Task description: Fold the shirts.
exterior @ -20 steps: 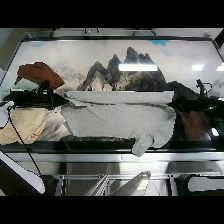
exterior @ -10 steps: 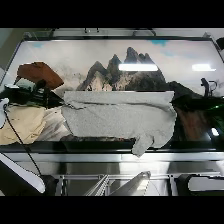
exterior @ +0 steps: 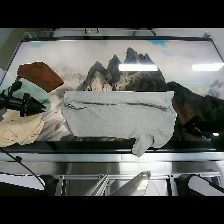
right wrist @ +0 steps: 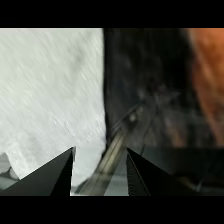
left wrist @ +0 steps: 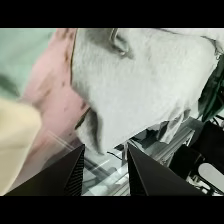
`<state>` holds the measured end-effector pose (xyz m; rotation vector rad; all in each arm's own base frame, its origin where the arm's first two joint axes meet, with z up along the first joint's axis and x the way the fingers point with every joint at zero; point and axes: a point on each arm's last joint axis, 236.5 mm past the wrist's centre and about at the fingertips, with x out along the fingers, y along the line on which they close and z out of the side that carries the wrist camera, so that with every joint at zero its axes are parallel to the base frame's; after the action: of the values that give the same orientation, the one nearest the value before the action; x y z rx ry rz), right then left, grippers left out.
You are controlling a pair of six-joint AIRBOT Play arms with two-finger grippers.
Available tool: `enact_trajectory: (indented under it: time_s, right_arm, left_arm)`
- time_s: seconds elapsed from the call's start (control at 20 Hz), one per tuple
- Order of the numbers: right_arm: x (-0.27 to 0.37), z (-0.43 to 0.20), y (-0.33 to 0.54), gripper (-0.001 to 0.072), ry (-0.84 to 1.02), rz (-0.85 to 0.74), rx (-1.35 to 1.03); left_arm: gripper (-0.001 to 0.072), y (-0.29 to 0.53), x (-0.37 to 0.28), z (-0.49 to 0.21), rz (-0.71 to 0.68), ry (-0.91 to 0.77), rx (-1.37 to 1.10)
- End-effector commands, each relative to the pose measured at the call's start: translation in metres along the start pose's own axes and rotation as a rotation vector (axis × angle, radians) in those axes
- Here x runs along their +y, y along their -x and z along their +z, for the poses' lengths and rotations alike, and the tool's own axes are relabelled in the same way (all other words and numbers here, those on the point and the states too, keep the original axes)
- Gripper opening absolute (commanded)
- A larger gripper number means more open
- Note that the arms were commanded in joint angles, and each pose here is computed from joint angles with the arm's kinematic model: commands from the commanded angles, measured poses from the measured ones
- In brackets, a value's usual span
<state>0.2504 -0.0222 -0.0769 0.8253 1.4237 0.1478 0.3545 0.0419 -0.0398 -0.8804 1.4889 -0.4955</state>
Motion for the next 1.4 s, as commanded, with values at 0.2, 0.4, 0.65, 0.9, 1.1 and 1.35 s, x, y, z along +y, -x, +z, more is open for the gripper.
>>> enact_trajectory:
  time_s: [0.2, 0.4, 0.65, 0.9, 1.1, 1.35]
  right_arm:
    - [-0.005, -0.095, -0.069, 0.0371, -0.171, -0.003, 0.175]
    - [0.030, -0.065, -0.092, 0.0369, -0.096, 0.068, 0.041]
    - [0.061, -0.050, -0.095, 0.0016, -0.043, 0.160, -0.023]
    - [0.064, -0.055, -0.095, 0.0016, -0.028, 0.172, -0.007]
    - [0.064, -0.055, -0.095, 0.0016, -0.028, 0.172, -0.006]
    - [0.067, -0.058, -0.094, 0.0017, -0.027, 0.182, 0.009]
  left_arm:
    - [0.0275, -0.040, 0.013, -0.041, -0.005, 0.064, 0.042]
    - [0.0275, -0.067, 0.001, -0.046, 0.022, 0.007, 0.098]
    - [0.0292, -0.098, -0.009, -0.042, 0.100, -0.084, 0.125]
    - [0.0292, -0.086, 0.023, -0.056, 0.221, -0.095, 0.190]
    - [0.0292, -0.074, 0.022, -0.028, 0.187, -0.079, 0.064]
    - [0.0293, -0.121, 0.022, -0.043, 0.145, -0.080, 0.202]
